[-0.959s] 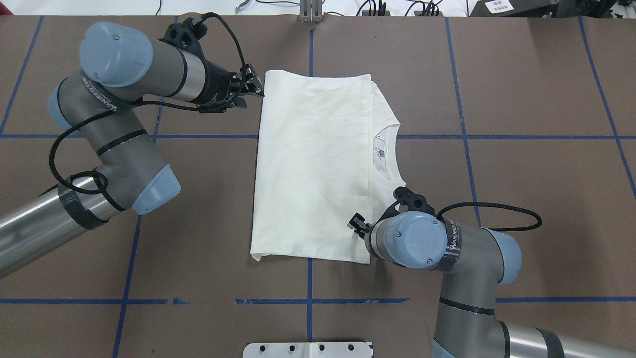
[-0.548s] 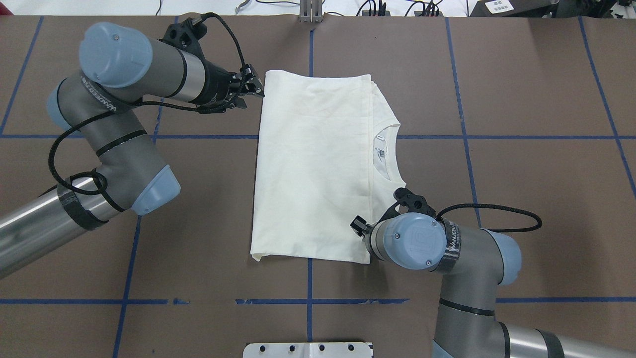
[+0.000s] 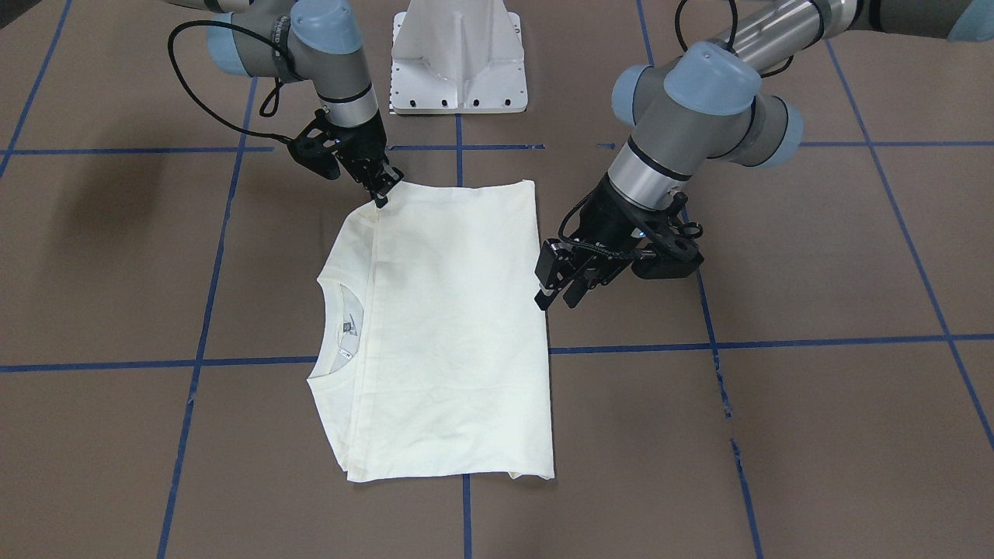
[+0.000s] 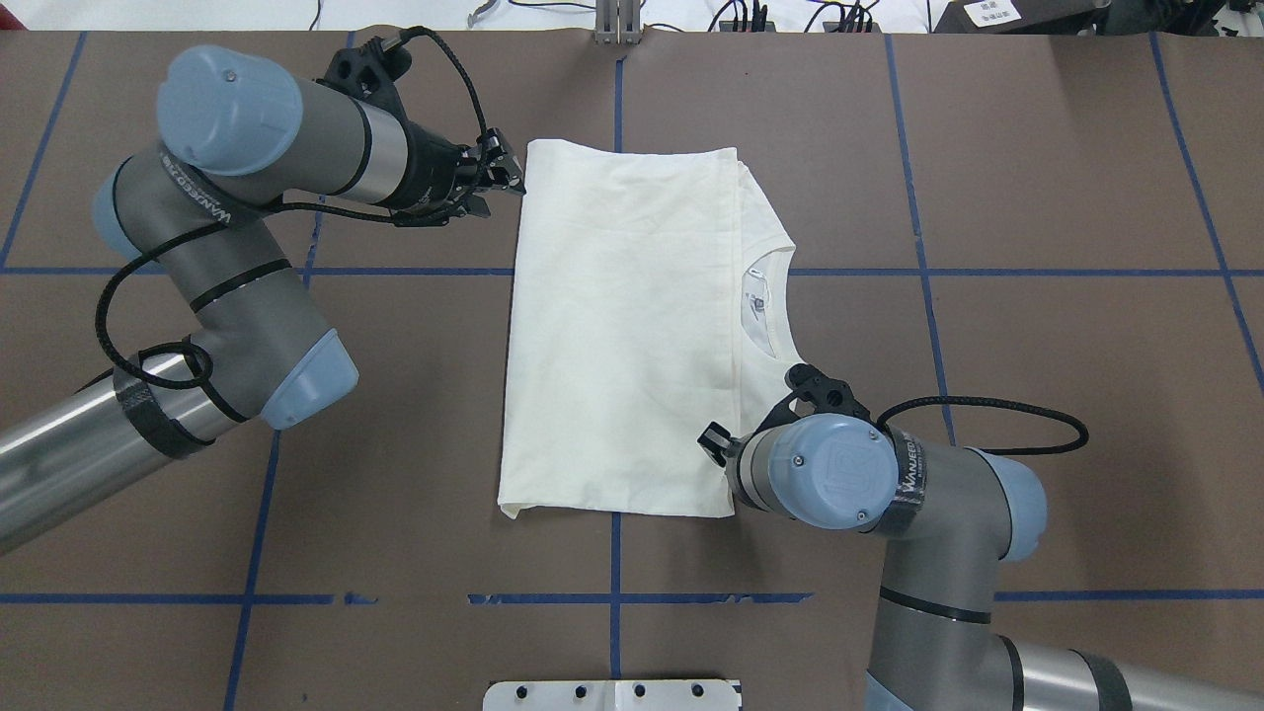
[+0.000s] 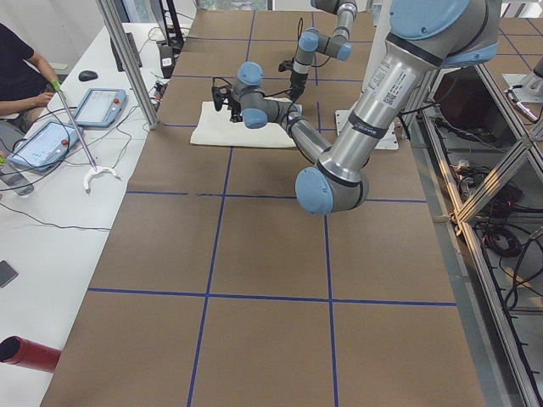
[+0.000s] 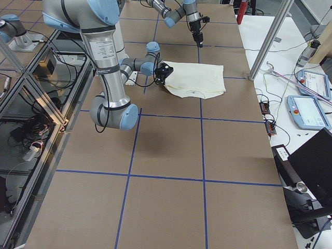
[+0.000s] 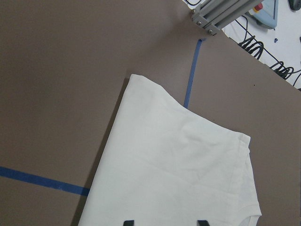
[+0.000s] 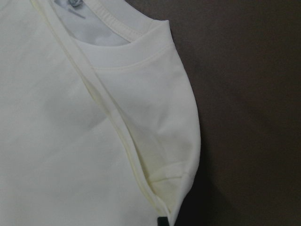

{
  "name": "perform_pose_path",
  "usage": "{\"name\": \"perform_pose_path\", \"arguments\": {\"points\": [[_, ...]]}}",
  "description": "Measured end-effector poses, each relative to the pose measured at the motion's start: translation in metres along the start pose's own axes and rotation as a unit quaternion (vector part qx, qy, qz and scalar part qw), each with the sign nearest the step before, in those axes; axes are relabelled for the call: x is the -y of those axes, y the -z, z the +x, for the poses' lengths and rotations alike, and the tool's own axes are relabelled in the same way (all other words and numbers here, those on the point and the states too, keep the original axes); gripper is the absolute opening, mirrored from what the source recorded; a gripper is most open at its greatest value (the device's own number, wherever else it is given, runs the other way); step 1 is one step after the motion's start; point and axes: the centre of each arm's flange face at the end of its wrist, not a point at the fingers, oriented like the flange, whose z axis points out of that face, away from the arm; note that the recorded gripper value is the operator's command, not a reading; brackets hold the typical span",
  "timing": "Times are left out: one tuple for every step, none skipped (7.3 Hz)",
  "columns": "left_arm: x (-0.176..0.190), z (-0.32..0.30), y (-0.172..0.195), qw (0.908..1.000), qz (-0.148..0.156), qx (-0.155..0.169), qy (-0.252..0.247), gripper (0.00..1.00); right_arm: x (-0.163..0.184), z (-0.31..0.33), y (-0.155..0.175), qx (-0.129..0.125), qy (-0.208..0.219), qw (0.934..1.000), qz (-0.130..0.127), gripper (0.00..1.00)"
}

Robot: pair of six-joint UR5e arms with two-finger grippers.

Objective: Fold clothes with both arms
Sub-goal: 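Lower both grippers to the shirt's near edge and grasp it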

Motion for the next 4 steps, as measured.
{"name": "perform_pose_path", "arguments": {"points": [[-0.037, -0.016, -0.001, 0.9996, -0.009, 0.011, 0.025, 0.54, 0.001, 0.004, 0.007, 0.003, 0.0, 1.0, -0.004, 0.0], [-0.081, -0.03, 0.004, 0.9983, -0.02, 0.03, 0.046, 0.52, 0.003, 0.009, 0.013, 0.004, 0.0, 1.0, -0.007, 0.0], [-0.121, -0.037, 0.008, 0.9955, -0.033, 0.056, 0.069, 0.51, 0.003, 0.013, 0.016, 0.003, 0.001, 0.9999, -0.012, 0.0], [-0.157, -0.044, 0.005, 0.9921, -0.043, 0.079, 0.088, 0.51, 0.003, 0.015, 0.017, 0.002, 0.001, 0.9999, -0.015, 0.0]]}}
